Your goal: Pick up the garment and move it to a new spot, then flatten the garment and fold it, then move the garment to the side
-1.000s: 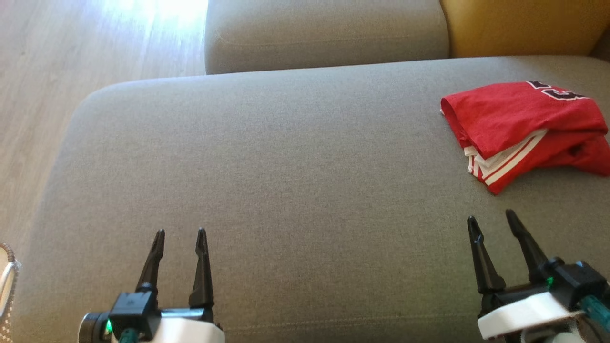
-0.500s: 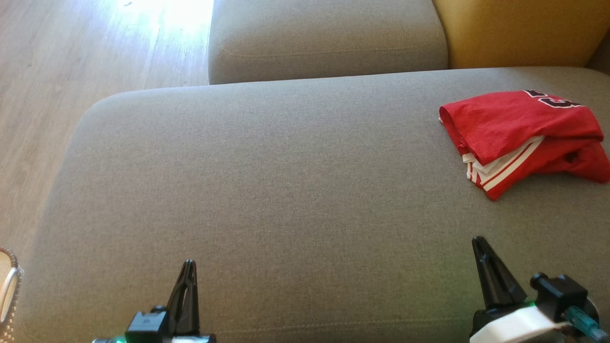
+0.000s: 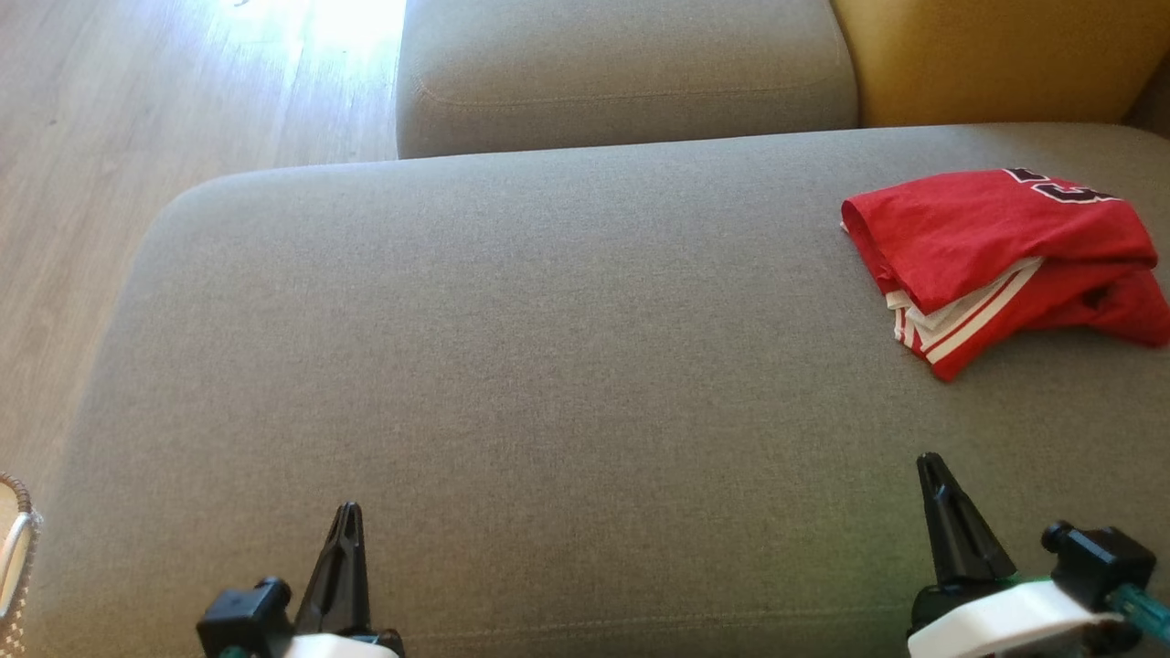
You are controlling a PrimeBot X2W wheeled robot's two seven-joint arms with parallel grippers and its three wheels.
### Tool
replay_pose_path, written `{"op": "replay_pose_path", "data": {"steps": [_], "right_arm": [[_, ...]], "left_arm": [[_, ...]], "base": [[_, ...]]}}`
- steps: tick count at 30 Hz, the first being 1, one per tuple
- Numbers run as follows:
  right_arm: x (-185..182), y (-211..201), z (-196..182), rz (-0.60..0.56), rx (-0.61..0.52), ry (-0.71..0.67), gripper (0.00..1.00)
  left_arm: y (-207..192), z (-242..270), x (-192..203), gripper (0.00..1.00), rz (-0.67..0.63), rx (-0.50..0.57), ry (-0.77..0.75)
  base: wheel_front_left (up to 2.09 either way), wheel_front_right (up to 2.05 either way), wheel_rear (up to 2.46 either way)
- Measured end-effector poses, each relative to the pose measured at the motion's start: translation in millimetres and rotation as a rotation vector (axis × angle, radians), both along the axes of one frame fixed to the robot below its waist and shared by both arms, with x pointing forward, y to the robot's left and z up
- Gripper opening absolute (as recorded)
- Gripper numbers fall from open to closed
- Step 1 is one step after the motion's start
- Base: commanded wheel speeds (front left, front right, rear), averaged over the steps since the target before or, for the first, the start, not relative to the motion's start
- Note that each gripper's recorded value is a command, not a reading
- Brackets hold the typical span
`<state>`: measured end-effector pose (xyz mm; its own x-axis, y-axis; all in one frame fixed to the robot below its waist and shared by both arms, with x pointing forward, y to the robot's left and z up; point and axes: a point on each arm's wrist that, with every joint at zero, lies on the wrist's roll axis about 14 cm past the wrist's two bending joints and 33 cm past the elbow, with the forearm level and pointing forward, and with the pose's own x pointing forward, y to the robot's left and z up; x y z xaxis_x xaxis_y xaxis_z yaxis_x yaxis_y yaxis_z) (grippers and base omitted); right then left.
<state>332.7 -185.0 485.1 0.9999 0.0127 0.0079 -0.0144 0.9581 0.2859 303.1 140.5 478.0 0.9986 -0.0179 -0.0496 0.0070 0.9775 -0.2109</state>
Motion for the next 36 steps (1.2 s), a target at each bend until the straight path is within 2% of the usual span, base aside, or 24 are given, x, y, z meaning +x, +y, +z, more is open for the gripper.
{"op": "replay_pose_path", "data": {"steps": [36], "right_arm": [[11,-10,-9,-0.064,0.418,0.060,0.00]], "left_arm": [[16,-17,20,0.00,0.055,-0.430,0.111]], "base": [[0.00,0.00,0.00]]}}
